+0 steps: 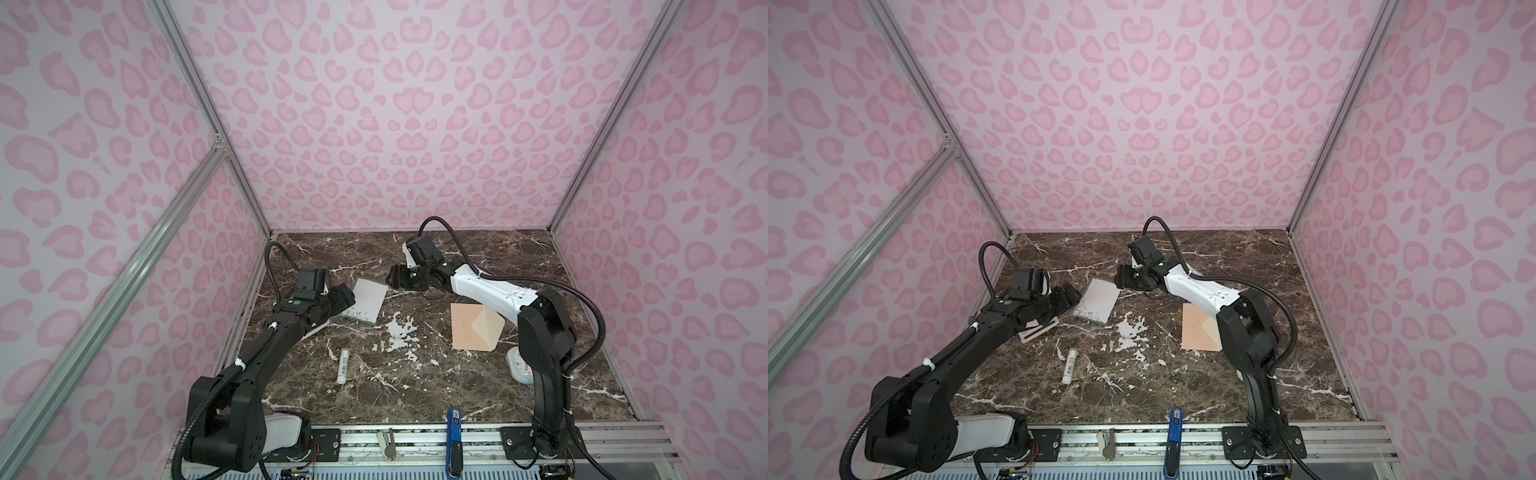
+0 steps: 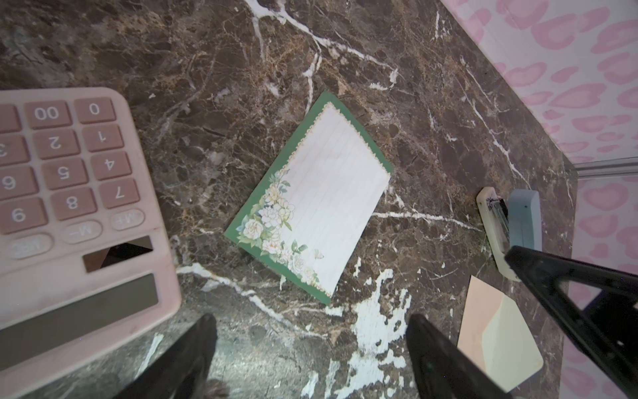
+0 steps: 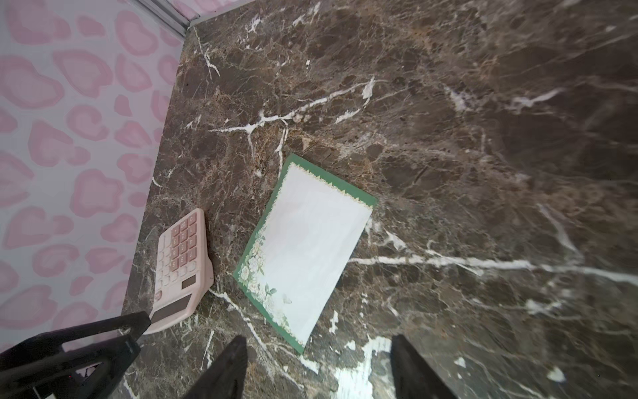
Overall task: Place the letter into the envelope and seal it
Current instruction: 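Move the left gripper toward the letter sheet while the right gripper reaches over it, then pinch the edge of the green-bordered letter sheet with the right gripper and lift it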
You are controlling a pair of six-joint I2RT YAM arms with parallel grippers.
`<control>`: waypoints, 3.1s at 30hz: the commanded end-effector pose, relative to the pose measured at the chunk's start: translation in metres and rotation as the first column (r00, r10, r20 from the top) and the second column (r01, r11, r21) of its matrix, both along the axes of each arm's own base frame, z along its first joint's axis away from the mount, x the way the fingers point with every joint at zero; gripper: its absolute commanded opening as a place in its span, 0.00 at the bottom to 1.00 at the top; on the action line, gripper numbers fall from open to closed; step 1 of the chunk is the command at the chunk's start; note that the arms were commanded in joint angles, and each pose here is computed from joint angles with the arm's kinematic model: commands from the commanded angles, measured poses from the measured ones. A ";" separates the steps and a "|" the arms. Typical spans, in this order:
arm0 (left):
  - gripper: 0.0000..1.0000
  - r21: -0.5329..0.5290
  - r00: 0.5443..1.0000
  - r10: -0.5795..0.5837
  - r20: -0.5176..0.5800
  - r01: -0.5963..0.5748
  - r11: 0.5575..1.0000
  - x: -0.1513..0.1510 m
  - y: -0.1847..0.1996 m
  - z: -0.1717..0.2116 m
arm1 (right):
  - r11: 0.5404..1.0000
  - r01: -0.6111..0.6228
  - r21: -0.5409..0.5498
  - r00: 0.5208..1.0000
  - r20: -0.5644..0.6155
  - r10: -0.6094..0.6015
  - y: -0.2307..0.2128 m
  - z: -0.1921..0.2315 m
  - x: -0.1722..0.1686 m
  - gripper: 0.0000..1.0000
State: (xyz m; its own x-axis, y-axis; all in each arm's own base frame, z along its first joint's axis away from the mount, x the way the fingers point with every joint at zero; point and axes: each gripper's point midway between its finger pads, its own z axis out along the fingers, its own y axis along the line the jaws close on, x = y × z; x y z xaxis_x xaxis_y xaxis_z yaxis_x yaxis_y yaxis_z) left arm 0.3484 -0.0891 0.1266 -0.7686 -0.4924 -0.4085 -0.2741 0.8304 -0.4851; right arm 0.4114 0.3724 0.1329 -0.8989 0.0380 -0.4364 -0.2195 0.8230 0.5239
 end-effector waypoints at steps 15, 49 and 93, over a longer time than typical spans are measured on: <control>0.88 0.001 0.995 -0.059 -0.086 0.060 0.998 0.049 -0.004 -0.038 | 0.988 -0.026 0.154 0.982 -0.179 0.054 0.064 -0.061 0.032 0.24; 0.82 -0.024 0.932 -0.157 -0.325 0.158 0.987 0.018 -0.005 -0.108 | 0.999 0.034 -0.016 0.962 -0.271 -0.037 0.033 -0.126 0.038 0.22; 0.25 -0.058 0.938 -0.175 -0.299 0.165 0.985 0.015 -0.004 -0.107 | 0.998 0.011 -0.059 0.955 -0.296 -0.028 0.025 -0.137 0.031 0.16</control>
